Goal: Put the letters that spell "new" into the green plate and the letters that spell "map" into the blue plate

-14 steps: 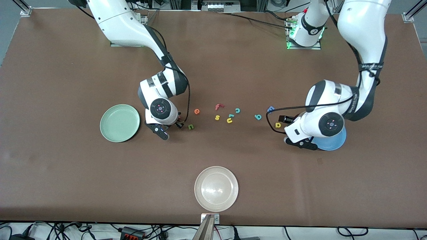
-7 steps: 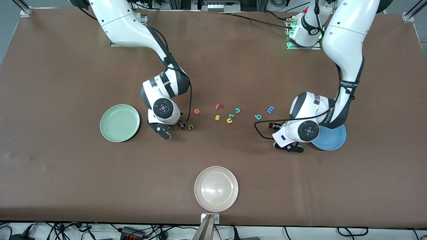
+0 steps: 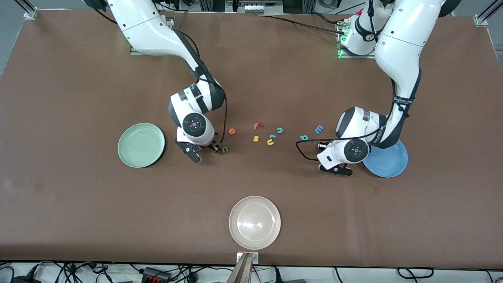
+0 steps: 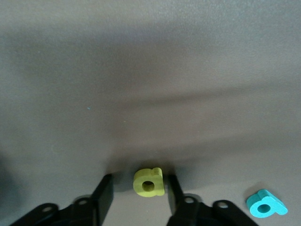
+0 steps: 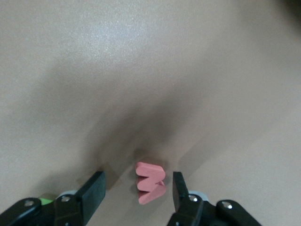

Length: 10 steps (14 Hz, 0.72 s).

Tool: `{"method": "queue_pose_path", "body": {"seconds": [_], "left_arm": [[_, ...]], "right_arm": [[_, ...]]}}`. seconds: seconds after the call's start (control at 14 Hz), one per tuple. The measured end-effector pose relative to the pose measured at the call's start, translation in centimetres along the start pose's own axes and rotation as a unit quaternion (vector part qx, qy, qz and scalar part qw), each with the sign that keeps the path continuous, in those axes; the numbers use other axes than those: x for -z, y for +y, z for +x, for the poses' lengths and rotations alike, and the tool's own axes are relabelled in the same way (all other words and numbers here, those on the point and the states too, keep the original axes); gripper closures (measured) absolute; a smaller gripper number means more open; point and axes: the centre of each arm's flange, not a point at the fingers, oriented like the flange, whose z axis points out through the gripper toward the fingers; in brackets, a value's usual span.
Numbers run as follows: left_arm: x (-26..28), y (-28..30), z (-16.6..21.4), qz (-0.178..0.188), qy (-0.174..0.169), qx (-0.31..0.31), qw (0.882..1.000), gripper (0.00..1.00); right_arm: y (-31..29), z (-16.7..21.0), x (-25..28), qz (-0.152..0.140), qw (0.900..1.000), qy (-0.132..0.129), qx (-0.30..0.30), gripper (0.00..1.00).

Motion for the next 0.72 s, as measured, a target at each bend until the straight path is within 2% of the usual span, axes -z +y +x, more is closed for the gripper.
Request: {"method": "queue_pose_path", "body": {"seconds": [0.07, 0.14, 0.29, 0.36, 0.5, 0.64, 0.72], "left_arm": [[0.1, 0.0, 0.0, 0.0, 0.001, 0.0, 1.0, 0.58], [0.1, 0.0, 0.0, 0.001, 0.001, 0.0, 1.0, 0.58], [0.3, 0.1, 0.0, 0.0, 0.002, -0.001, 1.0, 0.72], [0.4, 0.1, 0.0, 0.0, 0.003, -0.001, 1.0, 0.72], [1.5, -0.5, 0.0, 0.002, 0.002, 0.004, 1.0, 0.72], [4.3, -1.6, -0.7, 0.011, -0.005, 0.009, 1.0, 0.72], [5.8, -2.7, -1.0, 0.028, -0.003, 0.009, 1.0, 0.72]], "right_arm": [[0.0, 0.0, 0.0, 0.0, 1.0, 0.0, 0.0, 0.35], [0.0, 0.0, 0.0, 0.001, 1.0, 0.0, 0.0, 0.37], [0.0, 0.1, 0.1, 0.001, 1.0, 0.001, 0.0, 0.53], [0.0, 0.1, 0.1, 0.001, 1.0, 0.001, 0.004, 0.55], [0.1, 0.1, 0.1, 0.001, 1.0, 0.001, 0.008, 0.67], [0.1, 0.1, 0.2, 0.001, 1.0, 0.001, 0.02, 0.7], [0.2, 0.2, 0.2, 0.0, 1.0, 0.001, 0.025, 0.7]]}}
